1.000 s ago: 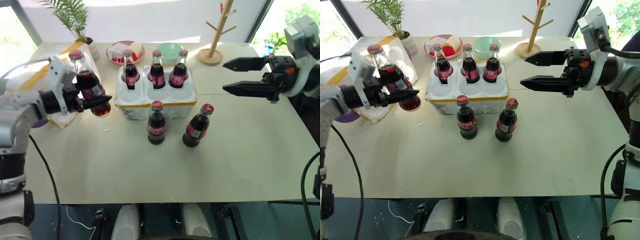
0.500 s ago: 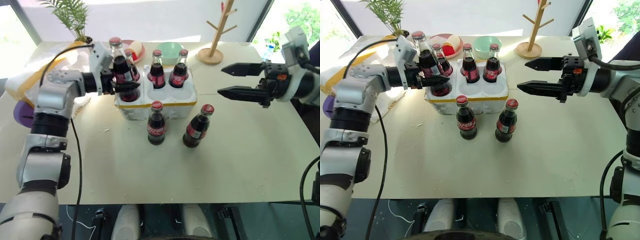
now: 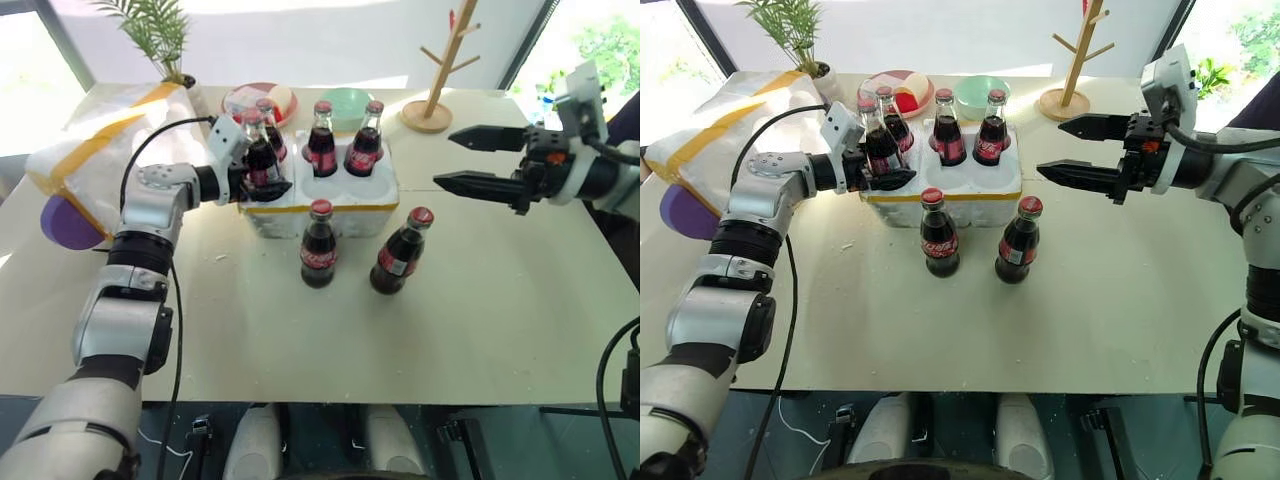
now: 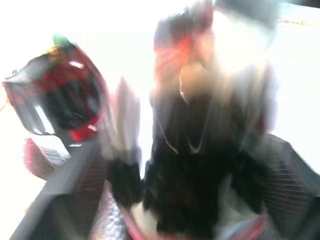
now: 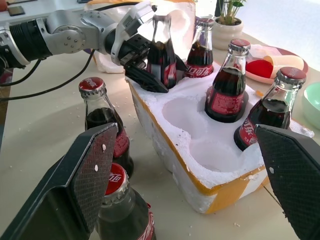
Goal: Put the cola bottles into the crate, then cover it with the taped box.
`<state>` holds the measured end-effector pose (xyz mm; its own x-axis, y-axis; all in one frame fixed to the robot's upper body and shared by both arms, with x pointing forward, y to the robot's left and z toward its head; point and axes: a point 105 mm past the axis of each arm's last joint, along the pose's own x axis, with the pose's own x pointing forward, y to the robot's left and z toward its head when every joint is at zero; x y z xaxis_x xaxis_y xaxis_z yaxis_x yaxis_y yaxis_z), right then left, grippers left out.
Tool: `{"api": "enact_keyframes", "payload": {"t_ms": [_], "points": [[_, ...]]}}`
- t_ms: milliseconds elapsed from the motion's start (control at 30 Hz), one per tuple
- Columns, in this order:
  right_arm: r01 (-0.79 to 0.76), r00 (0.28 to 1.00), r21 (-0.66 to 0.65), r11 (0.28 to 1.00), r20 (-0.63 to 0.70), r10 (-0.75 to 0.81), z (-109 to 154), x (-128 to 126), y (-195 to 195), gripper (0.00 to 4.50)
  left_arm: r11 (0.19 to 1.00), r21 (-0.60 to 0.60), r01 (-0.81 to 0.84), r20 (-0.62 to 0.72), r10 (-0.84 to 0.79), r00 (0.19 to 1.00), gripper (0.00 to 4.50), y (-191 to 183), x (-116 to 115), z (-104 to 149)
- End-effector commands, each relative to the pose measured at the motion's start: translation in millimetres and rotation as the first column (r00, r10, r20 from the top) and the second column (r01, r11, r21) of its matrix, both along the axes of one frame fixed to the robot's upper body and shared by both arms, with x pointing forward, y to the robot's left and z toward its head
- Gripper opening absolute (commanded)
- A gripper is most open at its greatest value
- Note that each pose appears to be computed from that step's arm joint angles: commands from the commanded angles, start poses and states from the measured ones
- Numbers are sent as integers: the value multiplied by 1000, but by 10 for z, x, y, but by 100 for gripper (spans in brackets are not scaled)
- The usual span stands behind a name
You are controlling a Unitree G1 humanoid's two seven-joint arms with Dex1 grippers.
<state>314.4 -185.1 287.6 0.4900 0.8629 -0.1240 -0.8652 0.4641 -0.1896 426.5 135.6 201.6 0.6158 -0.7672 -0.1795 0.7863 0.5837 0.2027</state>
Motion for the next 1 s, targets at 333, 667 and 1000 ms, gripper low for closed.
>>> {"api": "enact_keyframes", "payload": {"t_ms": [333, 667, 1000], "points": [[0, 998, -12, 1000, 68, 1, 152, 55, -34, 450, 988, -54, 145, 99, -139, 985, 442, 102, -359, 615], [-41, 995, -20, 999, 87, 43, 273, 10, -28, 450, 951, 1, 308, 53, -308, 950, 442, 354, -1110, 962], [-151, 978, -48, 987, 138, 156, 448, -345, 230, 450, 917, 108, 383, -61, -379, 923, 442, 307, -1513, 690]]}}
